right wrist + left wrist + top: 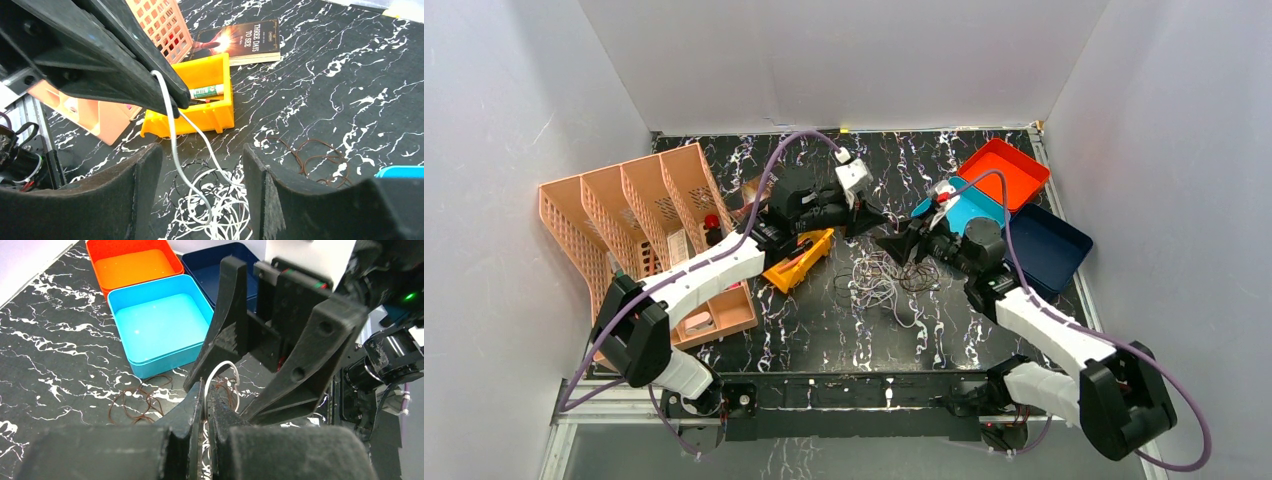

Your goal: Untangle the cables

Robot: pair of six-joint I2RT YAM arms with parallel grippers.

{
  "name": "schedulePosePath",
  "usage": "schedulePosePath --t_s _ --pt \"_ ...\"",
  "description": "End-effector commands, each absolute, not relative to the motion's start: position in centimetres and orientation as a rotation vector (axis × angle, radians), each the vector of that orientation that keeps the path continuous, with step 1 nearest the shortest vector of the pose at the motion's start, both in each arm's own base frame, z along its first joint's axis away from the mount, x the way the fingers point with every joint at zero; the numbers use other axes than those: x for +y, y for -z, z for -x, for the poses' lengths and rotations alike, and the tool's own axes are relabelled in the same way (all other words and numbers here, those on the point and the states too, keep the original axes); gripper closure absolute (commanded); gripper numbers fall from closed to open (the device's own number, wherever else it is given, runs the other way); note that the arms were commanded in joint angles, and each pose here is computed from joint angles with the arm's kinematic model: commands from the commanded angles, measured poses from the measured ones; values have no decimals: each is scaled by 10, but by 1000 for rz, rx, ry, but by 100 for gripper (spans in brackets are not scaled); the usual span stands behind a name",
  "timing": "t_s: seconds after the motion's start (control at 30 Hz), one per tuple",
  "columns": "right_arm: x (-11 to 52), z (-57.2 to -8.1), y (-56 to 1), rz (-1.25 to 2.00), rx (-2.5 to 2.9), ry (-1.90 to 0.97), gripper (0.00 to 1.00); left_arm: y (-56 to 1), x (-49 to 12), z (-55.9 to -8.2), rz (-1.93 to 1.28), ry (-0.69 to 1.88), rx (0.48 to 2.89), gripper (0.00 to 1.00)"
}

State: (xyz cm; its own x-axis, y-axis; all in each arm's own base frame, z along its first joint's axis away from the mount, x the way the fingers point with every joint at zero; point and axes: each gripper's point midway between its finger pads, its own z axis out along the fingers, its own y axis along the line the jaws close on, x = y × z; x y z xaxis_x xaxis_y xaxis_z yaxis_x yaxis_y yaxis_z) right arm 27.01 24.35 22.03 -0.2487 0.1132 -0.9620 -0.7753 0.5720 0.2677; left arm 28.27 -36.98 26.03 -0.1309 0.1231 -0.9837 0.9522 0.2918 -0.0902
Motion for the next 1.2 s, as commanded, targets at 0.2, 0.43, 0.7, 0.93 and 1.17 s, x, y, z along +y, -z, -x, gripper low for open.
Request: schedulePosePath --t_s 0.2,0.43,0.7,0.93,1.17 --pt "267 -283 -232 544 1450 -1063 54 -353 -361 -280 -901 1010 1440 100" --pt "279 -282 -215 534 1475 -1120 61 -417 -347 -274 -808 1008 1372 100" --pt "286 -280 -197 531 1511 -1142 63 -481 -334 -267 -733 1008 1279 100" --pt "292 -276 -171 540 1566 -1162 64 -525 -323 -269 -667 971 1209 100" --pt "295 -267 -141 553 1633 -1182 67 -567 -312 -268 -634 918 1124 100"
